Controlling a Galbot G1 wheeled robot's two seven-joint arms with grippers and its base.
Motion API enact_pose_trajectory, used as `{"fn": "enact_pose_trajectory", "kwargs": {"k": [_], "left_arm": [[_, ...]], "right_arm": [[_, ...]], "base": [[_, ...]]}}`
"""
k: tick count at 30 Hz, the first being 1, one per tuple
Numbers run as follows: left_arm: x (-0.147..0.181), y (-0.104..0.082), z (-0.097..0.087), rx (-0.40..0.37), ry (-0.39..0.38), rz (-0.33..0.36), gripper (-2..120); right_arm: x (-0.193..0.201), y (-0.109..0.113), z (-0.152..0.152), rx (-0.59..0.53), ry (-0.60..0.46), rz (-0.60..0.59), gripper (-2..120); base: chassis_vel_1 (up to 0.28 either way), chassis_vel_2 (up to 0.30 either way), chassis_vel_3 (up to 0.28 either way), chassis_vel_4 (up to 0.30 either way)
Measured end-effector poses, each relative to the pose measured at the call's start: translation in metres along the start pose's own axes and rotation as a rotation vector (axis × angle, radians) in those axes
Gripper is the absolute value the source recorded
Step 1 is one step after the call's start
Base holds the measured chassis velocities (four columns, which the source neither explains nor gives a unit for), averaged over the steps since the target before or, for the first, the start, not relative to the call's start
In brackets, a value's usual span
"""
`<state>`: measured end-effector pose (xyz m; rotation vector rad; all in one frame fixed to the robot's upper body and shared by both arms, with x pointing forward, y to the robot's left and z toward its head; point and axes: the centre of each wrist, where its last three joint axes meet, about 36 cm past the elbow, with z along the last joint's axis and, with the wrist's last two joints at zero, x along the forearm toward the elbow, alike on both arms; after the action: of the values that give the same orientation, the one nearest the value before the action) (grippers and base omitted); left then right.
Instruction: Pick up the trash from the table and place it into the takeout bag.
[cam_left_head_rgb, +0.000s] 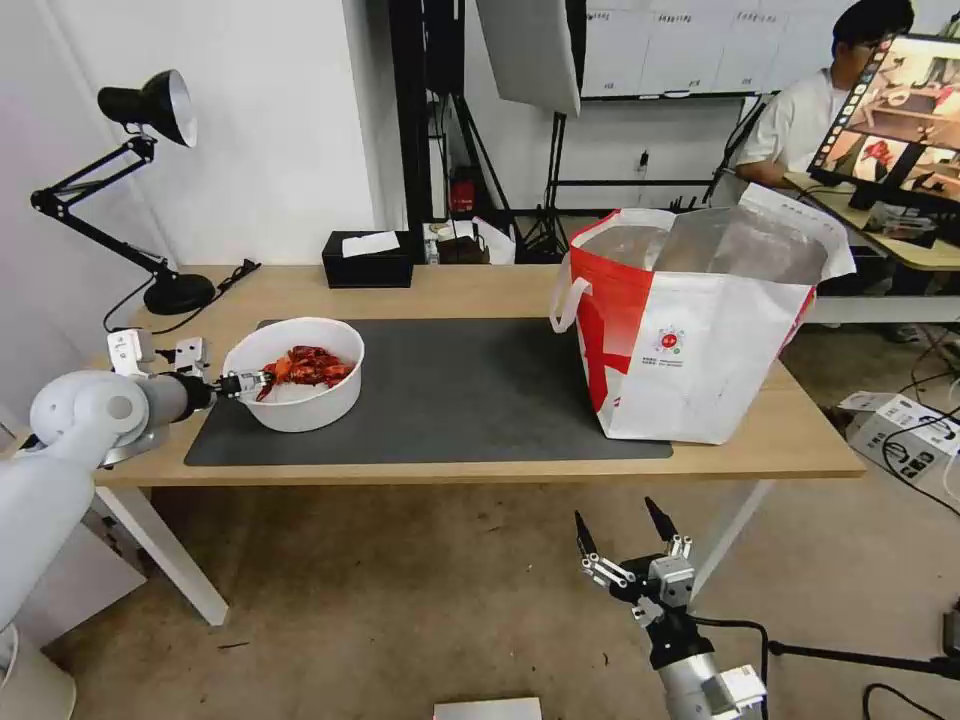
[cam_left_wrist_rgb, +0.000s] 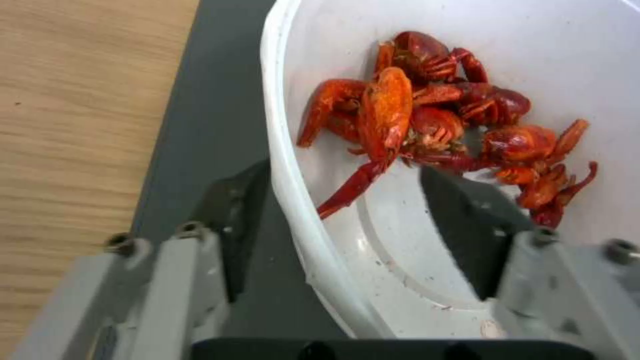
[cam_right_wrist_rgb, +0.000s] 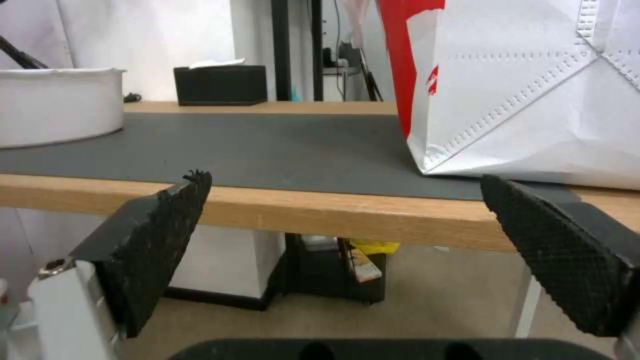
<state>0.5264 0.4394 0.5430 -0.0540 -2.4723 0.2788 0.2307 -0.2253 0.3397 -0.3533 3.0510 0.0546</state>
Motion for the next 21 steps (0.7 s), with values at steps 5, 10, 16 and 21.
{"fn": "enact_pose_trajectory", "kwargs": {"k": [5, 10, 16, 21], "left_arm": [[-0.0017, -0.0017, 0.0011, 0.001, 0.001, -0.004, 38], [-0.0014, -0.0015, 0.0023, 0.002, 0.001, -0.012, 20], [-0.0001, -0.0044, 0.0017, -0.001, -0.003, -0.005, 1], [0.0025, -0.0098, -0.0010, -0.005, -0.014, 0.008, 0]], "right_arm": [[0.0000, 0.0000, 0.0000, 0.000, 0.000, 0.000, 100], [0.0000, 0.0000, 0.0000, 0.000, 0.000, 0.000, 100], [0.0000, 0.0000, 0.0000, 0.000, 0.000, 0.000, 100], [0.0000, 0.0000, 0.0000, 0.000, 0.000, 0.000, 100]], "base": [[0.000, 0.000, 0.000, 0.000], [0.000, 0.000, 0.000, 0.000], [0.000, 0.000, 0.000, 0.000], [0.000, 0.000, 0.000, 0.000]]}}
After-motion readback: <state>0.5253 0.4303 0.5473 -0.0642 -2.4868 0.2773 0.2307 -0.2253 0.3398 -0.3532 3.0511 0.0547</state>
